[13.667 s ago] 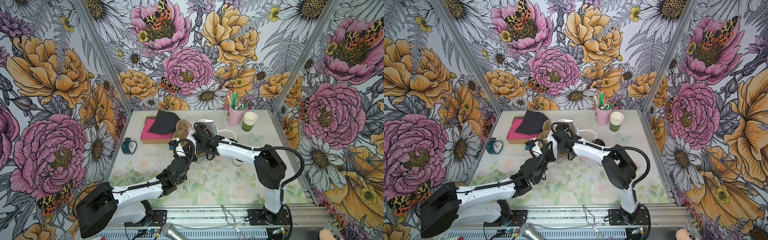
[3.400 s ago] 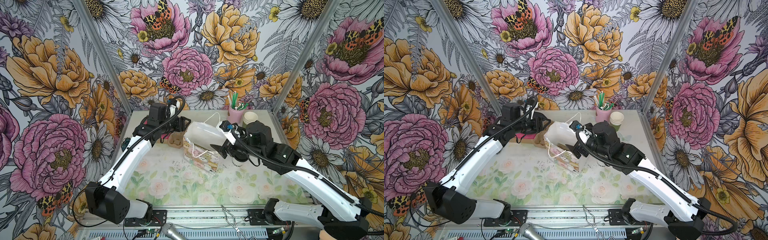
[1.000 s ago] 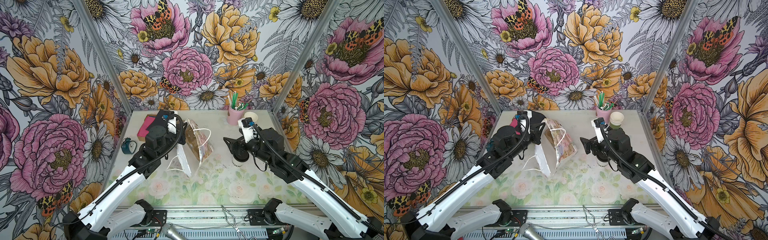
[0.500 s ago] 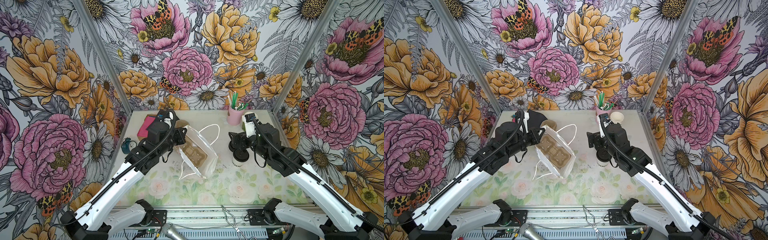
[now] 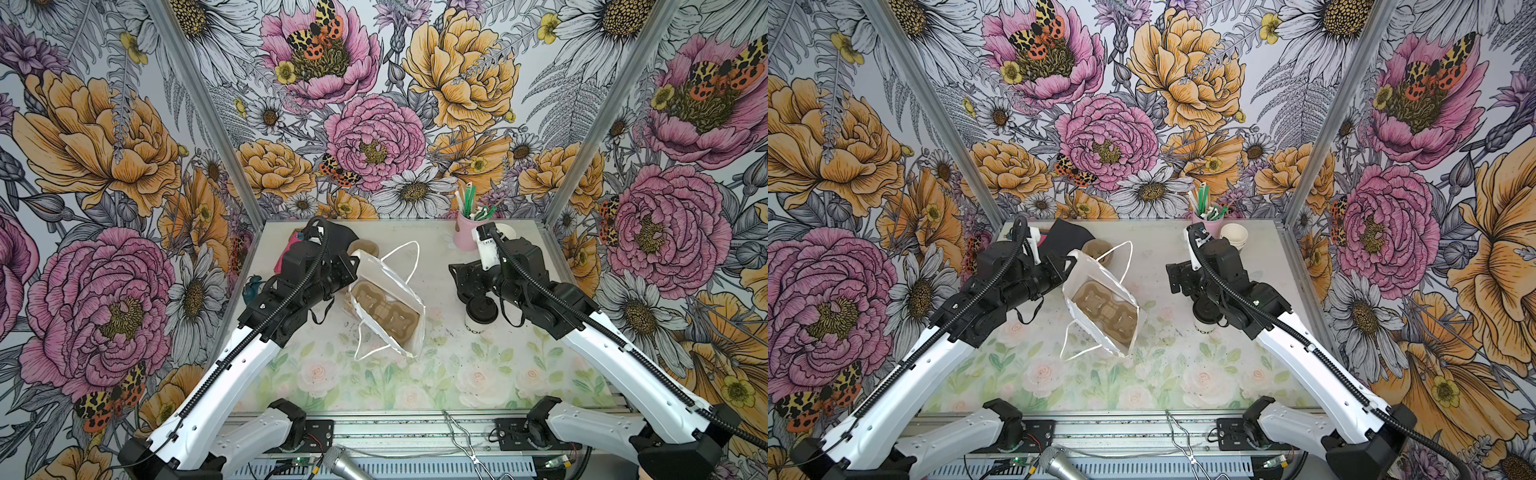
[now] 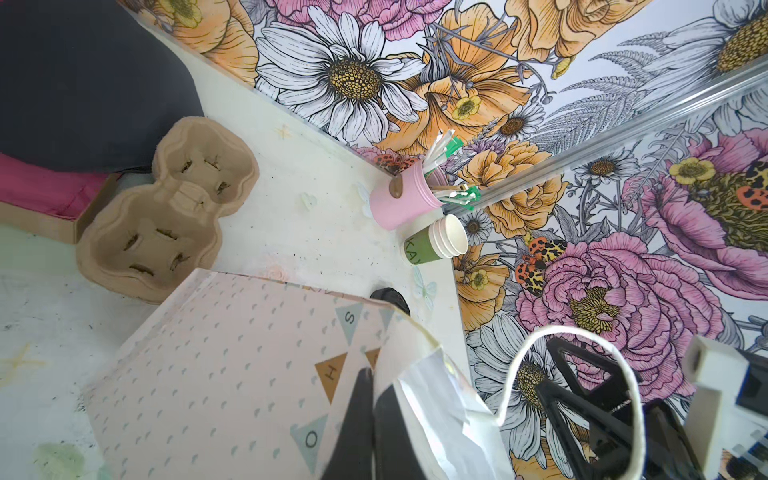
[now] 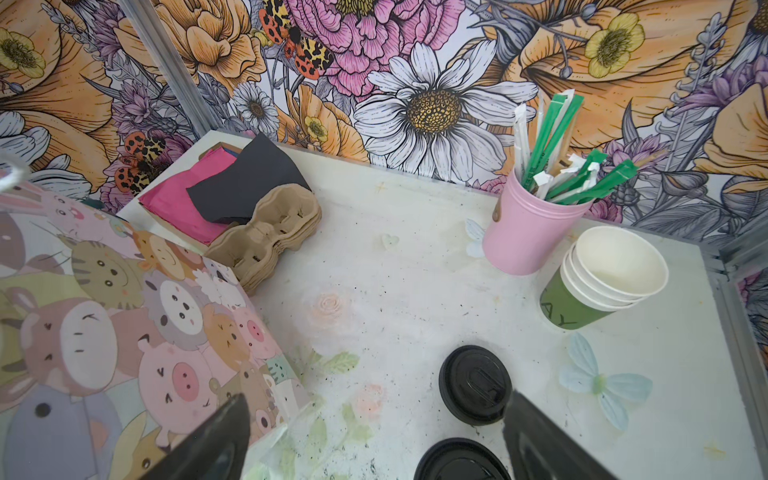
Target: Pack the takeout coffee
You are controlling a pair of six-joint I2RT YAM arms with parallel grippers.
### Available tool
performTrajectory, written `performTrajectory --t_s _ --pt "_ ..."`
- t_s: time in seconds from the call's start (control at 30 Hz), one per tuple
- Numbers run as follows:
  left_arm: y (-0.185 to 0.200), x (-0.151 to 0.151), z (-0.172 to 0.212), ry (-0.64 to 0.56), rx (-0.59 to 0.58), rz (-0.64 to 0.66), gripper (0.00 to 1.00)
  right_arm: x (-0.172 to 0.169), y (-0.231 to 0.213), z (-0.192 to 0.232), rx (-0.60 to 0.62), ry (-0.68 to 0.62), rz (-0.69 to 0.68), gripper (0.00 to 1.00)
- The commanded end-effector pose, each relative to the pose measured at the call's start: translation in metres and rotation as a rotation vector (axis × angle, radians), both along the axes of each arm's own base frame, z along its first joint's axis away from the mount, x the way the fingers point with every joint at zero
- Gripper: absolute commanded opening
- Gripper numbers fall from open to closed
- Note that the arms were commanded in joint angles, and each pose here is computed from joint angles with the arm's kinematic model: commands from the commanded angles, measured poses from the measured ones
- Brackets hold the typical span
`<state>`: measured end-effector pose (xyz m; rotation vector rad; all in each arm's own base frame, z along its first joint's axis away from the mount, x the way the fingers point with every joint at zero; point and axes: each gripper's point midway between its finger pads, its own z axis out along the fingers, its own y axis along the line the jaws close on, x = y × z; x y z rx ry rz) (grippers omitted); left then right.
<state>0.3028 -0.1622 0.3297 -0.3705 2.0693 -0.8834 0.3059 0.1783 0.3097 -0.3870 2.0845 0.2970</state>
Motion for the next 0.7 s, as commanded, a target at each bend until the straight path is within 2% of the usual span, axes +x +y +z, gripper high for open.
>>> performTrajectory --t_s 0.0,0.23,0.47,0.67 --pt "0.0 0.003 -0.008 0.046 0.021 -0.034 0.04 0.001 0.006 0.003 0.012 0.015 0.03 0.96" --pt "0.011 0.013 -0.022 0.08 0.085 -0.029 0.1 0.006 0.009 -0.01 -0.002 0.049 0.042 0.97" --pt "0.048 0.025 -0.015 0.063 0.233 0.027 0.26 0.01 0.009 -0.012 -0.012 0.055 0.05 0.97" --pt "0.067 0.033 -0.022 0.108 0.296 0.025 0.29 0.012 0.008 -0.015 -0.014 0.063 0.05 0.97"
